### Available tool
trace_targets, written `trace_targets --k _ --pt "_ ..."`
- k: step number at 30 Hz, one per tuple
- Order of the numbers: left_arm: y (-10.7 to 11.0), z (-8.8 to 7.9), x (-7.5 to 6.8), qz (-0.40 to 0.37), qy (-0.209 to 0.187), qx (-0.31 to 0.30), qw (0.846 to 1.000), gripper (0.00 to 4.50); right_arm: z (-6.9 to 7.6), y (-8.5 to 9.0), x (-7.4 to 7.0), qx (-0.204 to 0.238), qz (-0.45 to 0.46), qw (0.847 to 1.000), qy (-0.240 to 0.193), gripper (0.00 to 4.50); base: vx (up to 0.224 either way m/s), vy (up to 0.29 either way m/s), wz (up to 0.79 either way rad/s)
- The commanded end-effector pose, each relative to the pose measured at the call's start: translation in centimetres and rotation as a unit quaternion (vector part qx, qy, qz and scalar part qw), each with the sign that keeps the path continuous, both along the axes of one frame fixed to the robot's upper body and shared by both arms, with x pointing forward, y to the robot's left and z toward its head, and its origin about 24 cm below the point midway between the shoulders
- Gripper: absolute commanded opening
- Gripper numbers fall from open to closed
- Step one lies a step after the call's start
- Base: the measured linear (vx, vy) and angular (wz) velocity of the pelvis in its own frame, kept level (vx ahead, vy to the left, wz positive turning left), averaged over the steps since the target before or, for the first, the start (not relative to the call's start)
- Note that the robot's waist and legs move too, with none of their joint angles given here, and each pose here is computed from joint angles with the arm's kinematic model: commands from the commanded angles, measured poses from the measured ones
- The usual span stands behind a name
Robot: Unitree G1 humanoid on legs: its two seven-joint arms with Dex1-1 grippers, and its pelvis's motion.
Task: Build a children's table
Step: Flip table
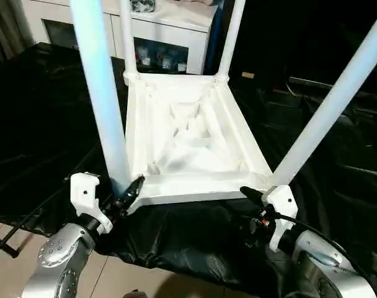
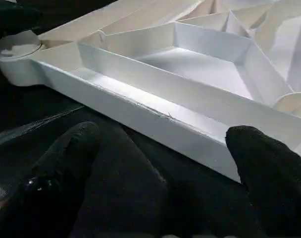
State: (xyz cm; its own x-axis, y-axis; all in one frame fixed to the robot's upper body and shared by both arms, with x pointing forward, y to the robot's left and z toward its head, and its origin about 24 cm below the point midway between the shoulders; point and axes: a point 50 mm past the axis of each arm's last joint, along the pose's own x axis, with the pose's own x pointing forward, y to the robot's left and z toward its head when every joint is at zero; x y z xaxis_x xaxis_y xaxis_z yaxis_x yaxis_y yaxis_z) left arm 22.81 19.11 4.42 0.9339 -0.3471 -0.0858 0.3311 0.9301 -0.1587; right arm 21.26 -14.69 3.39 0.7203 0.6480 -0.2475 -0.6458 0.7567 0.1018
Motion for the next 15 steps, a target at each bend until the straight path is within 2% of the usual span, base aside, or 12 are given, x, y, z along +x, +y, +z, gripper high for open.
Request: trace_targets --k 1,4,5,6,7,8,10,11,15 --pt "-0.7 0.3 0.3 0.015 0.0 -0.047 0.999 2.57 0.5 -0.1 0.0 0.011 0.008 1.0 -0.007 4.5 0.0 0.0 0.0" --pt "-1.4 0.6 0.2 0.016 0.001 -0.087 0.996 2.53 0.6 -0.2 0.0 0.016 0.011 1.0 -0.001 4.5 0.0 0.0 0.0" --pt "-1.9 0.9 0.2 0.018 0.001 -0.123 0.992 2.53 0.6 -0.1 -0.1 0.024 0.016 1.0 0.006 4.5 0.0 0.0 0.0" --pt "-1.9 0.9 0.2 0.018 0.001 -0.126 0.992 2.52 0.6 -0.1 -0.2 0.025 0.017 1.0 0.007 4.5 0.0 0.0 0.0" --pt "-2.8 1.5 0.3 0.021 -0.003 -0.184 0.983 2.52 0.7 0.3 -0.5 0.032 0.033 0.999 0.02 4.5 0.0 0.0 0.0" --pt "-3.4 1.8 0.4 0.017 -0.004 -0.212 0.977 2.52 0.7 0.4 -0.6 0.032 0.036 0.999 0.024 4.5 0.0 0.0 0.0" --pt "-3.4 1.8 0.4 0.017 -0.004 -0.212 0.977 2.52 0.7 0.4 -0.6 0.032 0.036 0.999 0.024 4.5 0.0 0.0 0.0" --pt "-4.1 2.0 0.4 0.006 -0.004 -0.226 0.974 2.52 0.7 0.4 -0.4 0.036 0.022 0.999 0.027 4.5 0.0 0.0 0.0" --pt "-5.7 2.2 0.3 -0.02 -0.001 -0.242 0.97 2.44 0.5 0.8 1.2 0.074 -0.031 0.996 0.045 4.5 0.0 0.0 0.0"
